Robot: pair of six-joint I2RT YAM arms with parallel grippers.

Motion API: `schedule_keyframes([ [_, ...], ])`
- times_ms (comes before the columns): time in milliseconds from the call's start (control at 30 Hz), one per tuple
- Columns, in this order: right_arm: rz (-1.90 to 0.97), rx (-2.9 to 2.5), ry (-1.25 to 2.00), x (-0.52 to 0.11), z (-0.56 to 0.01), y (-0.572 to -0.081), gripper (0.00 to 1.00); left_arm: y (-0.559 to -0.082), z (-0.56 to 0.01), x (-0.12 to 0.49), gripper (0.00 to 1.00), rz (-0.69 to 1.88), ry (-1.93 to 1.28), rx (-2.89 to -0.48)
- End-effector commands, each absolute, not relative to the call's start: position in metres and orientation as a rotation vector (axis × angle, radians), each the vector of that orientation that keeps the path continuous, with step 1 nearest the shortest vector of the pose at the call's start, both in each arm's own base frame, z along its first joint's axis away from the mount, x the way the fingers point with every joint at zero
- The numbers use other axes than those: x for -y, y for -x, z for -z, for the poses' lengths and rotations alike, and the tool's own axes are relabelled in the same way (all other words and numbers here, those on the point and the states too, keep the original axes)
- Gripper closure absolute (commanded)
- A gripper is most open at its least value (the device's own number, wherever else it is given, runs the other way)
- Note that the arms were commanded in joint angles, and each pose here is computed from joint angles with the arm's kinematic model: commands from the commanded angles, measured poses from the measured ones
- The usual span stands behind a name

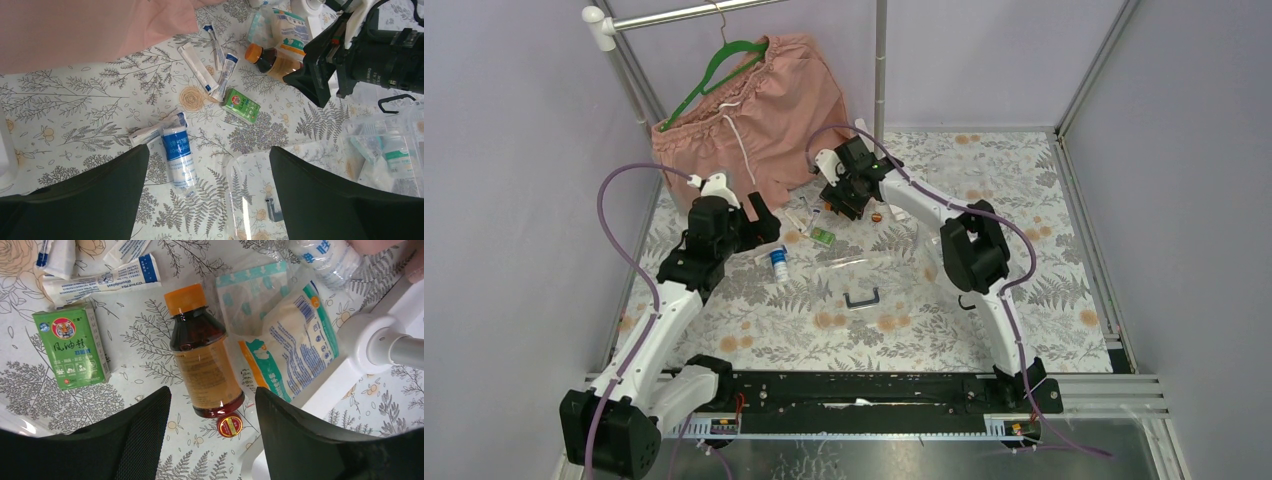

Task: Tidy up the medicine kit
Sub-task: Pick up the pill bottle at the center of the board.

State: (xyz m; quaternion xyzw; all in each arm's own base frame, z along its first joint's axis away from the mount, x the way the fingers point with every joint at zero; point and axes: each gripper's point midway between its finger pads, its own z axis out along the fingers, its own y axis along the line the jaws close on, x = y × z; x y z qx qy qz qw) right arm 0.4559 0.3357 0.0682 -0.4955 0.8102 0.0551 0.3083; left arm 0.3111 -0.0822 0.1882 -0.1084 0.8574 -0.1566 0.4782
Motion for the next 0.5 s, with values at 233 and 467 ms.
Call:
schedule_keyframes([
  [233,-0.158,-2.174,1.375,-0.339,-0.049,-0.453,0.31,-0.309,-0.185,0.077,0.01,0.363,0.256,-2.099],
  [467,-0.171,-2.198,1.391,-0.339,-0.04,-0.449,0.35,-0.309,-0.184,0.076,0.01,0.368,0.259,-2.101],
])
